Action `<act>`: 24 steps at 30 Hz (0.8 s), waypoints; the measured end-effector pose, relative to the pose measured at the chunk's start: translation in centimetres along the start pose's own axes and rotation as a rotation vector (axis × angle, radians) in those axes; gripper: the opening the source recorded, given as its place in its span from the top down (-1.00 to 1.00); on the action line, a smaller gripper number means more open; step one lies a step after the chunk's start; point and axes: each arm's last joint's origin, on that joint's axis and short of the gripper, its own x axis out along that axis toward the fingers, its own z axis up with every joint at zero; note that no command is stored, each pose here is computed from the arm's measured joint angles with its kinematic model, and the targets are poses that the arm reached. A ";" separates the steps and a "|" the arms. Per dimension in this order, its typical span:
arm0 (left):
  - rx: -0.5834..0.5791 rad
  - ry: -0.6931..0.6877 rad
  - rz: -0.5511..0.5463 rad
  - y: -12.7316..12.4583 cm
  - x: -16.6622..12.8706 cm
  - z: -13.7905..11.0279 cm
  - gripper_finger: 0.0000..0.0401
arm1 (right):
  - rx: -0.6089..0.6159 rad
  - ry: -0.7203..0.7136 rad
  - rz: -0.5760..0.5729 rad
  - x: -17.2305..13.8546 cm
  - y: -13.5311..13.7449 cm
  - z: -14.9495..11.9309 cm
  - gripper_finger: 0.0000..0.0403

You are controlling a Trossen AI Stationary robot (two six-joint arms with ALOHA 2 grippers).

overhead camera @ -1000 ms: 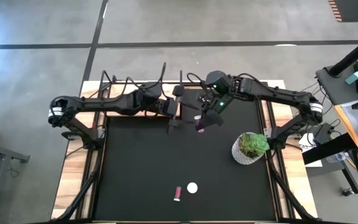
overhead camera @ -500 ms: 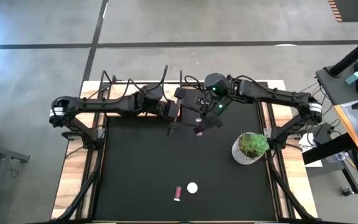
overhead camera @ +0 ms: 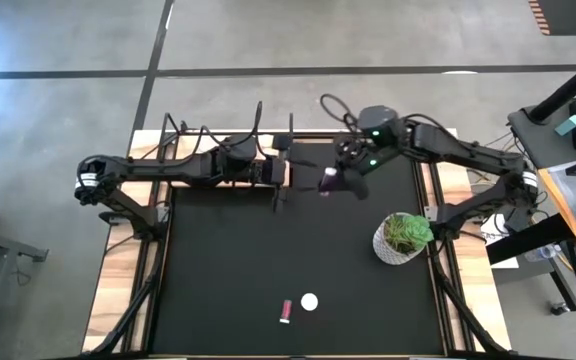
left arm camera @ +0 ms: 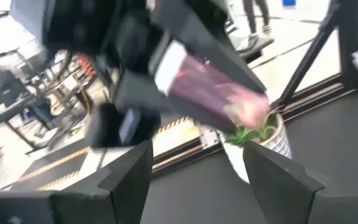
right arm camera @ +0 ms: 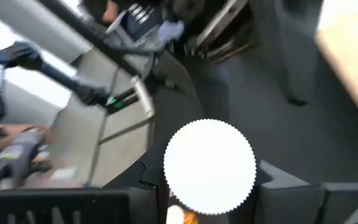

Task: Pick and place medicine bottles onto shelf by color
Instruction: Put the pink pill bottle into the shelf

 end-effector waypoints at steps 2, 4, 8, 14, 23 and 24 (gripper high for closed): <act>0.000 0.012 0.015 -0.1 -0.1 0.1 -0.17 | -0.023 -0.044 -0.055 -0.8 0.5 0.0 0.51; 0.002 0.004 0.028 -0.2 -0.3 0.4 -0.17 | -0.039 -0.096 -0.112 -1.5 0.9 0.1 0.51; 0.007 -0.015 0.047 -0.3 -0.4 1.1 -0.17 | -0.076 -0.177 -0.130 -2.1 1.4 0.7 0.51; 0.012 -0.059 0.117 -0.2 -0.6 1.9 -0.17 | -0.092 -0.239 -0.154 -2.1 1.5 1.2 0.51; 0.012 -0.067 0.115 -0.7 -0.6 2.2 -0.17 | -0.119 -0.270 -0.152 -2.0 1.5 1.5 0.51; 0.013 -0.066 0.116 -0.6 -0.6 2.2 -0.17 | -0.120 -0.275 -0.158 -2.0 1.5 1.6 0.51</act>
